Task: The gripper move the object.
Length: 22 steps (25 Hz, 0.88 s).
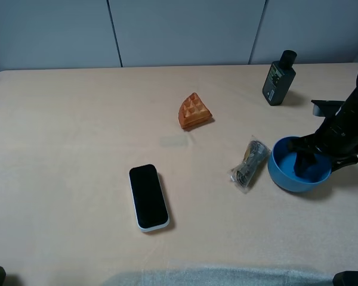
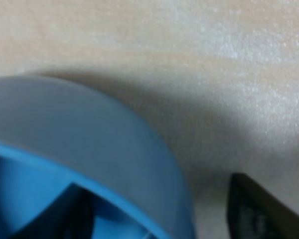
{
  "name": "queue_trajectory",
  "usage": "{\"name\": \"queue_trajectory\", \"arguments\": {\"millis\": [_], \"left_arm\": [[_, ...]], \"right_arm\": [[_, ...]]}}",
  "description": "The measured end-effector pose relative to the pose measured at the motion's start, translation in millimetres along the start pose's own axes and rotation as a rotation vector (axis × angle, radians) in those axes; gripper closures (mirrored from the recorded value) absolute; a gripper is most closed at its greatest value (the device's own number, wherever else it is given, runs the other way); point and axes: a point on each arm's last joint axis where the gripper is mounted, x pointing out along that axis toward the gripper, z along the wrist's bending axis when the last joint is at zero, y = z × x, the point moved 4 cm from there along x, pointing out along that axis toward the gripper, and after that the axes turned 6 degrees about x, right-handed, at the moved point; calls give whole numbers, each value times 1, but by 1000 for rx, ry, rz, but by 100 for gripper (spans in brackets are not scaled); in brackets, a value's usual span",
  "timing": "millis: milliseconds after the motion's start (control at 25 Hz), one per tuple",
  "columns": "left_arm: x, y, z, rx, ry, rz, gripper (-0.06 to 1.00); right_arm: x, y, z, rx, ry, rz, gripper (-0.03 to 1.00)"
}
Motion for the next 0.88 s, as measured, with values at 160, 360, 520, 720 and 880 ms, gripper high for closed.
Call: {"name": "queue_trajectory", "arguments": {"millis": [160, 360, 520, 720, 880], "left_arm": [[0, 0, 0, 0, 0, 0, -5], [0, 0, 0, 0, 0, 0, -5], [0, 0, 0, 0, 0, 0, -5], [0, 0, 0, 0, 0, 0, -5], [0, 0, 0, 0, 0, 0, -5]], "right_arm": [[0, 0, 0, 0, 0, 3, 75], [0, 2, 0, -3, 0, 17, 98], [0, 2, 0, -4, 0, 18, 98], [0, 3, 0, -4, 0, 21, 98], [-2, 3, 0, -5, 0, 22, 98]]}}
